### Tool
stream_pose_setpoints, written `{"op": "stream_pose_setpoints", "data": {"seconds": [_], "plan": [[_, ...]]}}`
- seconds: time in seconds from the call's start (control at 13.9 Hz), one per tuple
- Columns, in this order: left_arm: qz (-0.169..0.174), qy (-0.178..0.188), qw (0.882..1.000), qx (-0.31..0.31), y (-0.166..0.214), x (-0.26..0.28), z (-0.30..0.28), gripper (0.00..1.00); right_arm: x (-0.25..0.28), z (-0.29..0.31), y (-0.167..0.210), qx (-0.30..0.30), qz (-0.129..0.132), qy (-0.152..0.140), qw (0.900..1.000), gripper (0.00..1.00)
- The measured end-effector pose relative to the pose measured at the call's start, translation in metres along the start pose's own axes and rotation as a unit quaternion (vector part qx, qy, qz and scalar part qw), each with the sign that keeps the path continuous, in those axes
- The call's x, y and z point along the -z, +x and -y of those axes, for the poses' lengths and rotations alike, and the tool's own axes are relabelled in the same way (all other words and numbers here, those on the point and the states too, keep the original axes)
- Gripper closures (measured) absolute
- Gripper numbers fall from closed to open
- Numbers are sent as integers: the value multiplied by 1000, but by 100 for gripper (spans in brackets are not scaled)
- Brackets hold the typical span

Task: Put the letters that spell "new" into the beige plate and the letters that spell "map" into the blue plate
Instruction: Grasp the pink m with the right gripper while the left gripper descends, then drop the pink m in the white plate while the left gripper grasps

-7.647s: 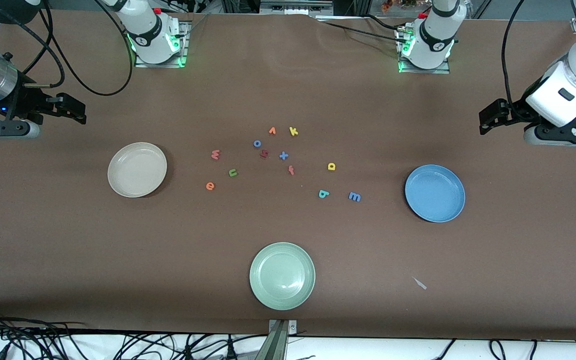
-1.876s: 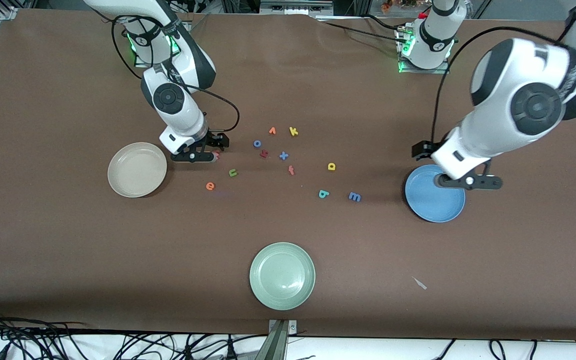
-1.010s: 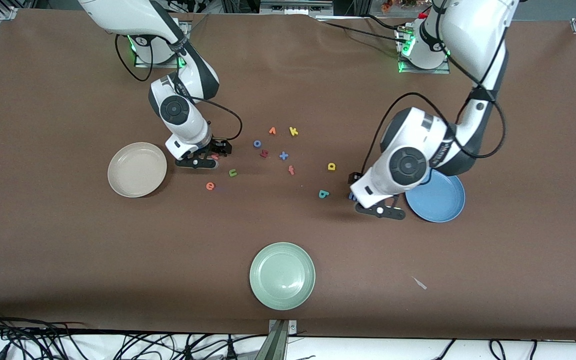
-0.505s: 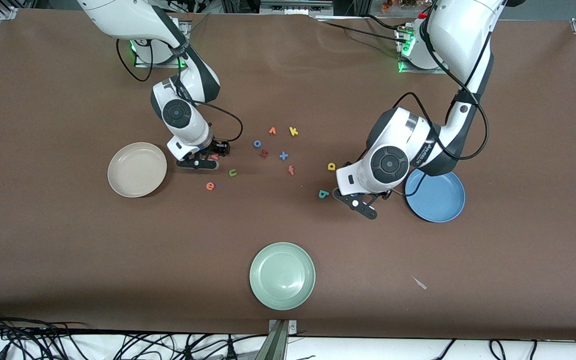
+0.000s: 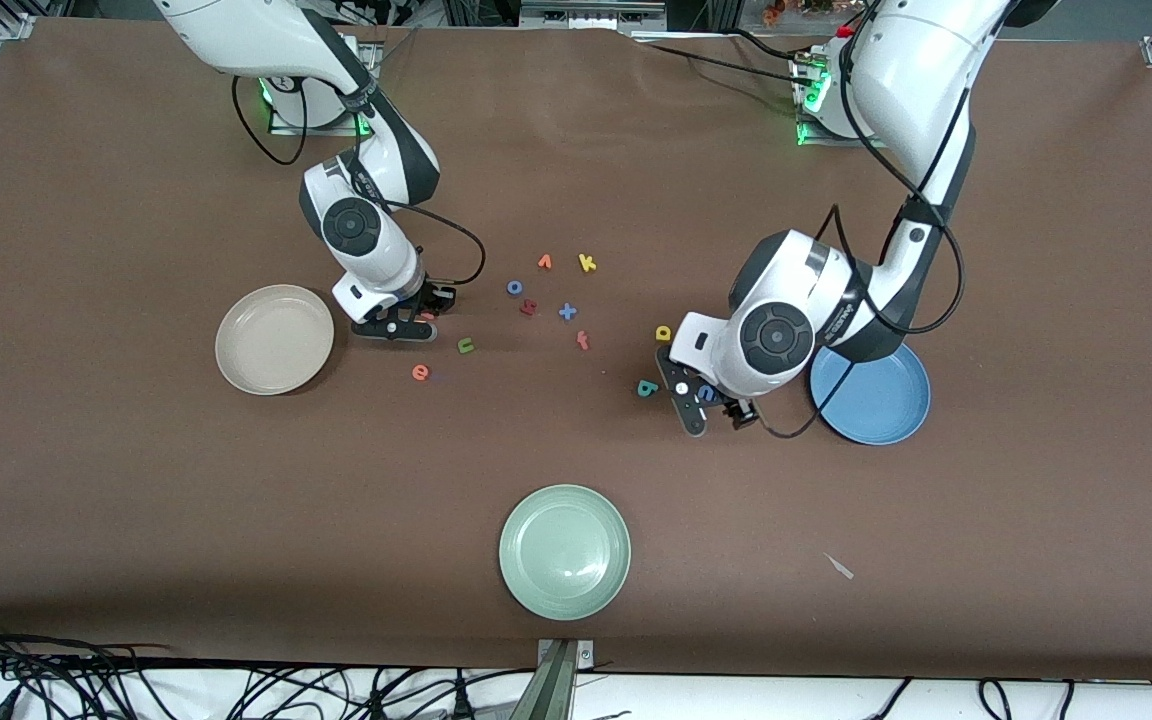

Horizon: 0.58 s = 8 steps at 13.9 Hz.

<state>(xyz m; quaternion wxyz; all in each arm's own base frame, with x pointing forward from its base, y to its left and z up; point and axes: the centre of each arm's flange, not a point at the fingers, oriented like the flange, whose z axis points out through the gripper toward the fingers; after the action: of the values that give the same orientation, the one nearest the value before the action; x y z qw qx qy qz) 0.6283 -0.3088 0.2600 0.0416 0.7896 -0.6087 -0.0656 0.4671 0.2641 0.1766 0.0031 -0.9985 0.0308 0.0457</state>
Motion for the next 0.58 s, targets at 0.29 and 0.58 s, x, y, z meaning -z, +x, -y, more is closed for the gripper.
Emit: {"op": "stream_pose_setpoints", "data": {"seconds": [0.29, 0.58], "plan": [[2, 0, 984, -176, 5, -35, 3, 0, 42, 5, 31, -3, 41, -33, 999, 74], [10, 25, 971, -239, 13, -60, -6, 0, 88, -42, 75, 48, 61, -53, 996, 74]]}}
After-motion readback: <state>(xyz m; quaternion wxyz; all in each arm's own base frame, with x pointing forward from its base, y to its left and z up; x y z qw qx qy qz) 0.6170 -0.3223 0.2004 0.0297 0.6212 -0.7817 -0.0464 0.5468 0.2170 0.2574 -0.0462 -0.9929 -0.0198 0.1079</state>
